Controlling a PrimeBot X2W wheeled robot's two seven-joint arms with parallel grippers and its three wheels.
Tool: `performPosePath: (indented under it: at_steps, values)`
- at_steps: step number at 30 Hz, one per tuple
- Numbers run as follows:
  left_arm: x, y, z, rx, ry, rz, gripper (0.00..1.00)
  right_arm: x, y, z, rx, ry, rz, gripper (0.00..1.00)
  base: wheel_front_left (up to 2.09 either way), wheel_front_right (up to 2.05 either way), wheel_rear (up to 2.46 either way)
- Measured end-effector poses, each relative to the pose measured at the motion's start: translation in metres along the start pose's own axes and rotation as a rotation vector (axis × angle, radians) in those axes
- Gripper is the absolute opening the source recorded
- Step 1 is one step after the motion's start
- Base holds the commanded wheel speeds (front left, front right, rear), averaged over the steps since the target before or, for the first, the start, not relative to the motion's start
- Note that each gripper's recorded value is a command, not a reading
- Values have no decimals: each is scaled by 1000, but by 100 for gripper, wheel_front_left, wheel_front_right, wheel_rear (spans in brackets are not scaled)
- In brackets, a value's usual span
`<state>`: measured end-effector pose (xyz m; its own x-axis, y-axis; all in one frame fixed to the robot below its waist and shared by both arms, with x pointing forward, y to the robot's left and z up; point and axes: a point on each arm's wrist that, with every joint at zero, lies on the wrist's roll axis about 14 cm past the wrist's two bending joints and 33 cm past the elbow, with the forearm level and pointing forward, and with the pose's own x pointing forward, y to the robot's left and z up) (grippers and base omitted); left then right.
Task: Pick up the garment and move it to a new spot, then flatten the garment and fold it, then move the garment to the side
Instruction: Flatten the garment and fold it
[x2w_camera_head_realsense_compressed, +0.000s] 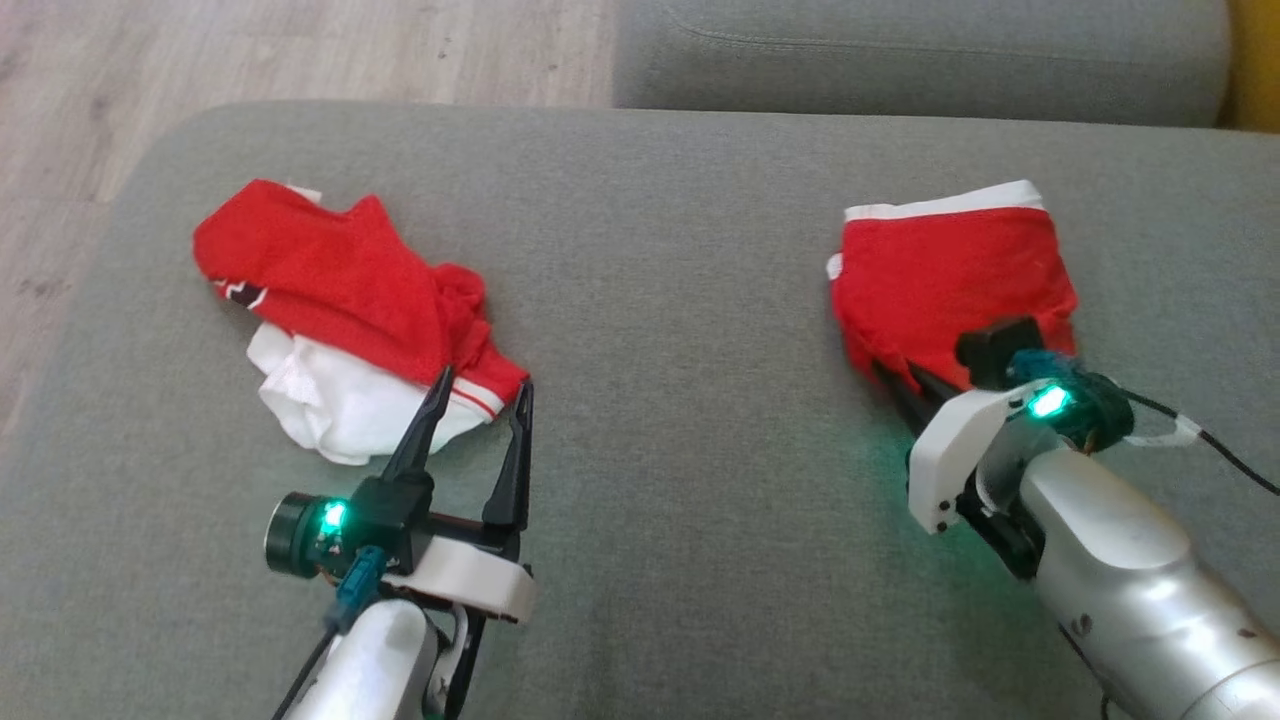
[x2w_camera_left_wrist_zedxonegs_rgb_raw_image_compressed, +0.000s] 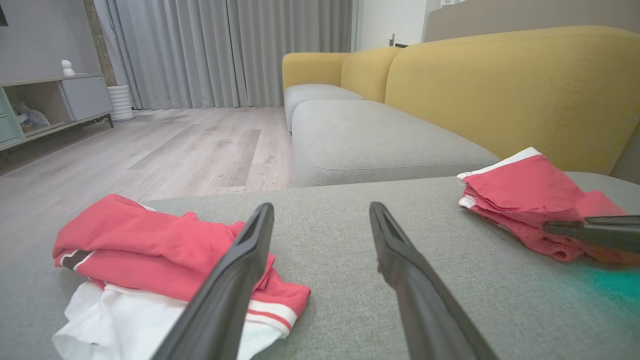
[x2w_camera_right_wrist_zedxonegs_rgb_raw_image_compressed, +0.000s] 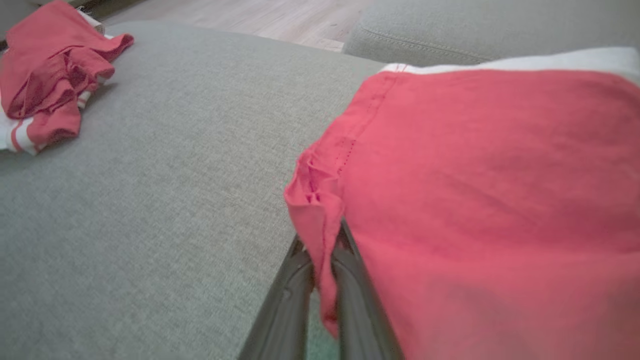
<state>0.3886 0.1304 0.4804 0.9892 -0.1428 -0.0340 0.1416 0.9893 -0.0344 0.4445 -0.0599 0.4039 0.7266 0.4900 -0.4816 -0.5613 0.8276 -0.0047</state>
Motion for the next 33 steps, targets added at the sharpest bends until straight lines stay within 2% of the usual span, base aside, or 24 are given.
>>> performPosePath:
  at_steps: [1, 4, 8, 13, 19, 23, 28, 31, 33]
  values:
    - [1, -2, 0, -2, 1, -5, 100, -1, 1, -3, -5, 7, 3, 100, 0, 0, 0]
    - [5, -8, -1, -6, 2, -24, 100, -5, -4, 1, 72, -18, -10, 100, 0, 0, 0]
    - [11, -18, 0, -4, -1, -60, 100, -15, -24, 27, 112, -130, -51, 100, 0, 0, 0]
    - [21, -31, 8, -13, -26, -92, 100, -47, -80, 65, 173, -311, -184, 100, 0, 0, 0]
    - [31, -46, 24, -28, -71, -125, 100, -100, -137, 84, 191, -462, -360, 100, 0, 0, 0]
    - [34, -56, 31, -33, -92, -148, 100, -136, -159, 83, 186, -532, -471, 100, 0, 0, 0]
    - [33, -62, 34, -50, -103, -154, 100, -157, -148, 47, 230, -550, -559, 100, 0, 0, 0]
    - [28, -60, 25, -59, -79, -147, 100, -153, -127, 21, 252, -513, -567, 100, 0, 0, 0]
    - [27, -59, 19, -60, -62, -143, 100, -150, -119, 17, 243, -499, -565, 100, 0, 0, 0]
